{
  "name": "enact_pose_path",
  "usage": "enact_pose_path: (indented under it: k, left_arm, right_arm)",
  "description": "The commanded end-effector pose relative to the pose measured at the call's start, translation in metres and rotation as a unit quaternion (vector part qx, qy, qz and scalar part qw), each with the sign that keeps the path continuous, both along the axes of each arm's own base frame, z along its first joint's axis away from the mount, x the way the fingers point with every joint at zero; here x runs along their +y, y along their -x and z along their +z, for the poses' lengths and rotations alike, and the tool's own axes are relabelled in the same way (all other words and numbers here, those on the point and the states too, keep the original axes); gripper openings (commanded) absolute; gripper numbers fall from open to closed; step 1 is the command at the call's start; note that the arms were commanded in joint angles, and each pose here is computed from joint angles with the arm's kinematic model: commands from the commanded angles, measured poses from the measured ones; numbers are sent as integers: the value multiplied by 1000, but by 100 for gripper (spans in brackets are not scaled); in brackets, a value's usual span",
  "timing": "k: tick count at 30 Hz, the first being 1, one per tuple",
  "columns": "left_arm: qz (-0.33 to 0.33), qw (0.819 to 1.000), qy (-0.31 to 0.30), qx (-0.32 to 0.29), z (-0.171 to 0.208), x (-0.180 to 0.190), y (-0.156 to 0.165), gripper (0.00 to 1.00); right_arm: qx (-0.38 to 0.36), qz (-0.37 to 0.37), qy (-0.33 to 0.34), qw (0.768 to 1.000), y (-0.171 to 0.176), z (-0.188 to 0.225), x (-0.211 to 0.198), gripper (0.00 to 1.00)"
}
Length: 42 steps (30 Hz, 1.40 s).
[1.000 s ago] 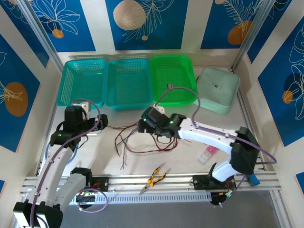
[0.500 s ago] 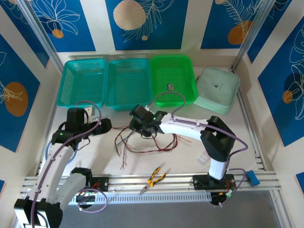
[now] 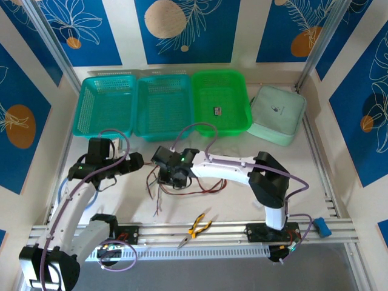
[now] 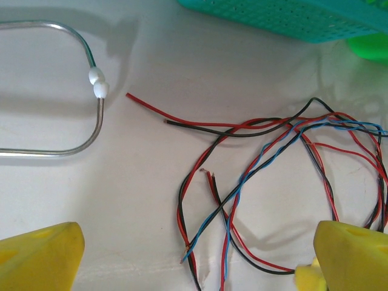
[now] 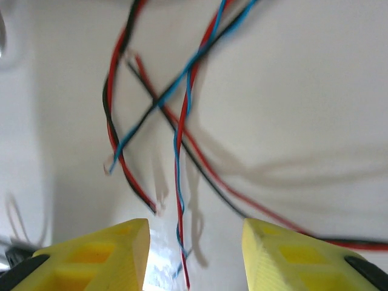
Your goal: Untangle the cables
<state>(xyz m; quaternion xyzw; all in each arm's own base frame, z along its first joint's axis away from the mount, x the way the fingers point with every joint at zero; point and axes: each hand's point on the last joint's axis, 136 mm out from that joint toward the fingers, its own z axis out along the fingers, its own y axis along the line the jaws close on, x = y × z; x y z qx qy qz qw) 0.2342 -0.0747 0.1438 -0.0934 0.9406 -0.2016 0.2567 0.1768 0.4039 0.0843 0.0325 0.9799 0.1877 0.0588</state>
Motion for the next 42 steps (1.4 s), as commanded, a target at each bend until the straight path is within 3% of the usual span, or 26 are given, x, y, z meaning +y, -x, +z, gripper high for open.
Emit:
enact_pose_path:
  k: [1,16,42]
  left_arm:
    - [3,999,21,33,-11,-5,12,96]
    - [14,999,33,41,-12,-5,18,94]
    - [15,998,32,44,-13,-4,20,94]
  right_arm:
    - [58,18,27,998,32,-26,-4,43]
    - [92,101,-8,991,54,-43,34,32]
    - [129,127,-9,984,65,-58,46,22]
